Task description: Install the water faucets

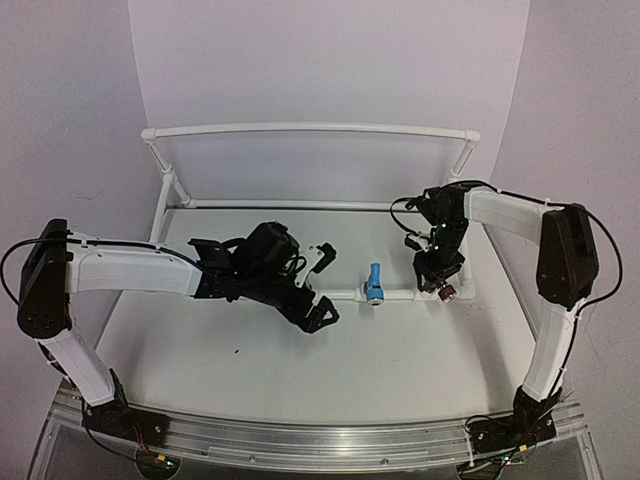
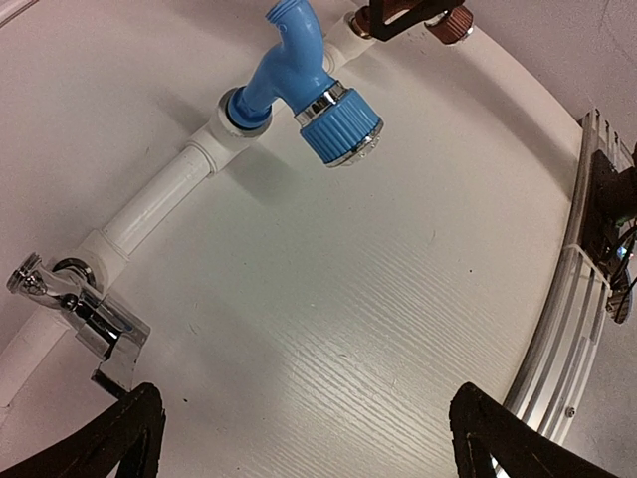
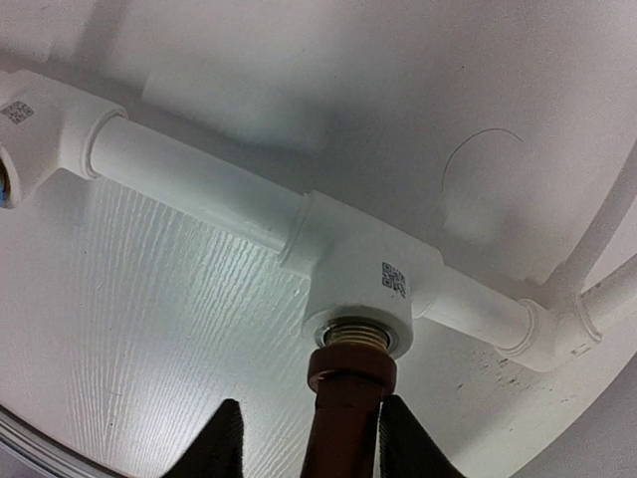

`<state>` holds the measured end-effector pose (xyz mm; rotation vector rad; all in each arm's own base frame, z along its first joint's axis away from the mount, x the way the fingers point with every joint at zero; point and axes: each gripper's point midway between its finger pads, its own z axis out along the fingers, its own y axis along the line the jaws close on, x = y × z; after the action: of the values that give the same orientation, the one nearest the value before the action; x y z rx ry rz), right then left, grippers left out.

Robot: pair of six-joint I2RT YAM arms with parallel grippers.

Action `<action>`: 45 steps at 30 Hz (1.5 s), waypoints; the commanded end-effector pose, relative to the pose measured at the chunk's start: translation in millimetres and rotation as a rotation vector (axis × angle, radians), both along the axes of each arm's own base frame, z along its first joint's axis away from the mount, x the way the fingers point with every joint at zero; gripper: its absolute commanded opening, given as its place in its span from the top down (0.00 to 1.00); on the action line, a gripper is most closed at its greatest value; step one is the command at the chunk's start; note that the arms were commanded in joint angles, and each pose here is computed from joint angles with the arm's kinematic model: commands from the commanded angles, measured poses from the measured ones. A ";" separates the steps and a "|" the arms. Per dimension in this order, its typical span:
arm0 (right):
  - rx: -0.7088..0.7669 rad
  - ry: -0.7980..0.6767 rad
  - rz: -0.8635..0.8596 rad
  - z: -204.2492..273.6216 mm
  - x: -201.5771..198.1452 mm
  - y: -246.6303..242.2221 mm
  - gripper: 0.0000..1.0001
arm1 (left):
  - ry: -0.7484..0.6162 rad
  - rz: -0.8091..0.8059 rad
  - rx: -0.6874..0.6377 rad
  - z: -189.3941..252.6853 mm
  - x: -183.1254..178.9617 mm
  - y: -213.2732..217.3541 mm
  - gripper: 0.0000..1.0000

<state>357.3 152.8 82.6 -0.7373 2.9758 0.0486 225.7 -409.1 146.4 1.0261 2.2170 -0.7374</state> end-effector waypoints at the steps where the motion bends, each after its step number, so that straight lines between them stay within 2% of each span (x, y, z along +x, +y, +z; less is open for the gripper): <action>1: 0.072 -0.041 0.030 11.1 8.4 13.3 0.45 | -0.033 0.009 -0.044 19.1 8.4 -7.4 0.00; 5: 0.080 -0.117 0.059 34.3 20.5 15.7 0.35 | -0.030 0.009 -0.046 20.5 8.2 -7.9 0.00; 9: 0.093 -0.210 0.084 65.1 32.0 17.1 0.11 | -0.028 0.011 -0.046 20.8 8.1 -7.6 0.00; 13: 0.129 -0.280 0.103 92.8 35.1 20.8 0.02 | -0.025 0.010 -0.049 21.5 8.3 -9.2 0.00; 18: 0.170 -0.332 0.164 116.5 29.6 25.1 0.02 | -0.022 0.007 -0.052 22.4 8.9 -11.5 0.00; 24: 0.276 -0.616 0.369 206.4 14.6 35.5 0.02 | -0.020 0.004 -0.056 23.7 7.5 -10.9 0.00; 27: 0.375 -0.660 0.473 227.3 -5.5 48.6 0.02 | -0.016 0.004 -0.052 21.7 7.4 -11.3 0.00; 29: 0.440 -0.647 0.509 231.1 -17.1 56.5 0.02 | -0.016 0.002 -0.055 22.3 7.4 -11.9 0.00; 31: 0.436 -0.625 0.584 229.7 -28.3 56.8 0.02 | -0.016 0.004 -0.056 22.4 7.6 -11.8 0.00; 33: 0.372 -0.612 0.524 219.8 -19.2 47.3 0.02 | -0.014 0.008 -0.060 22.9 7.2 -11.1 0.00; 37: 0.241 -0.469 0.445 167.8 -17.9 25.8 0.02 | -0.027 0.024 -0.080 26.2 9.0 -9.8 0.00; 43: 0.166 -0.382 0.441 132.6 -30.7 5.6 0.02 | -0.048 0.027 -0.109 39.5 10.4 -10.7 0.00; 45: 0.088 -0.359 0.446 122.3 -28.0 -7.5 0.03 | -0.053 0.021 -0.125 44.6 9.5 -11.7 0.00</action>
<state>328.5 168.5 211.6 -1.2003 2.3704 0.2145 228.0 -413.0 149.1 0.9962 2.2190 -0.7563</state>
